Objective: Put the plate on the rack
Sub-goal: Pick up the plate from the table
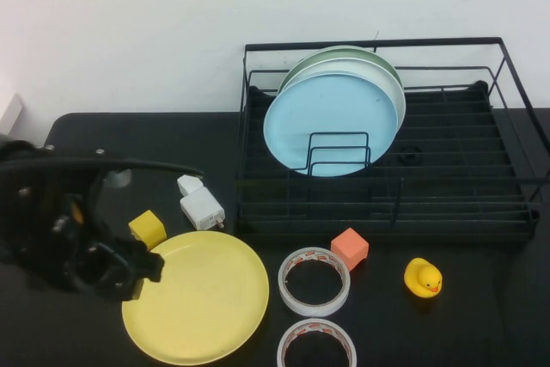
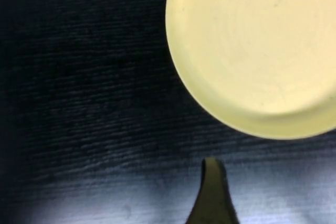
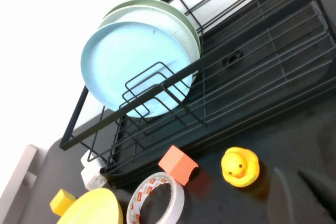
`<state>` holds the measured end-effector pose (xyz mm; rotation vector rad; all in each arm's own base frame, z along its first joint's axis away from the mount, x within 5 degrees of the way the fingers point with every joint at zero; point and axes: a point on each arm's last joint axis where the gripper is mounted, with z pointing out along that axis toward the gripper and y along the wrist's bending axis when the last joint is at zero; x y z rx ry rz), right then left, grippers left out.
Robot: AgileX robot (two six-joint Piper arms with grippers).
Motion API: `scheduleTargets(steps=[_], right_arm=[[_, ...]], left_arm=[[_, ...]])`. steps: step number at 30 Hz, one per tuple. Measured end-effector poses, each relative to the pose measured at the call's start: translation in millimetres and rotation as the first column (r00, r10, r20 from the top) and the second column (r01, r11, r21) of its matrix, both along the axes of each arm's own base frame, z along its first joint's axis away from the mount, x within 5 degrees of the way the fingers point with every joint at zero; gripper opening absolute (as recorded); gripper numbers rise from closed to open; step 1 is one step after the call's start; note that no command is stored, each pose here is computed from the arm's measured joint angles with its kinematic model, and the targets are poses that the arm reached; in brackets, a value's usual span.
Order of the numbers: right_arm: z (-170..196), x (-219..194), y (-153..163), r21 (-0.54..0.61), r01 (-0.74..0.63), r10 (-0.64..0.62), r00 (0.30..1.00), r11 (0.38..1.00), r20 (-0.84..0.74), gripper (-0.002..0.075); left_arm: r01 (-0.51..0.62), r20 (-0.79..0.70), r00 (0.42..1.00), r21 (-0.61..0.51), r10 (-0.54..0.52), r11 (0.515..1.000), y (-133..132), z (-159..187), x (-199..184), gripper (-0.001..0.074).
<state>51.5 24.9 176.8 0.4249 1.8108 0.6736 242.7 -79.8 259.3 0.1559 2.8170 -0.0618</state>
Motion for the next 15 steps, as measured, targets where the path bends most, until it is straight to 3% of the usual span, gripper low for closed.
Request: scheduleTargets(steps=[8, 15], right_arm=[[-0.9, -0.5, 1.0, 0.0, -0.012, 0.012, 1.0, 1.0, -0.011, 0.001], [-1.2, -0.7, 1.3, 0.0, -0.016, 0.016, 1.0, 1.0, -0.015, 0.001]], left_arm=[[-0.04, -0.056, 0.998, -0.021, 0.039, 0.999, -8.9, -30.1, 21.1, 0.046], [-0.127, -0.091, 0.988, -0.05, 0.122, 0.991, 10.6, -46.4, 36.5, 0.0459]])
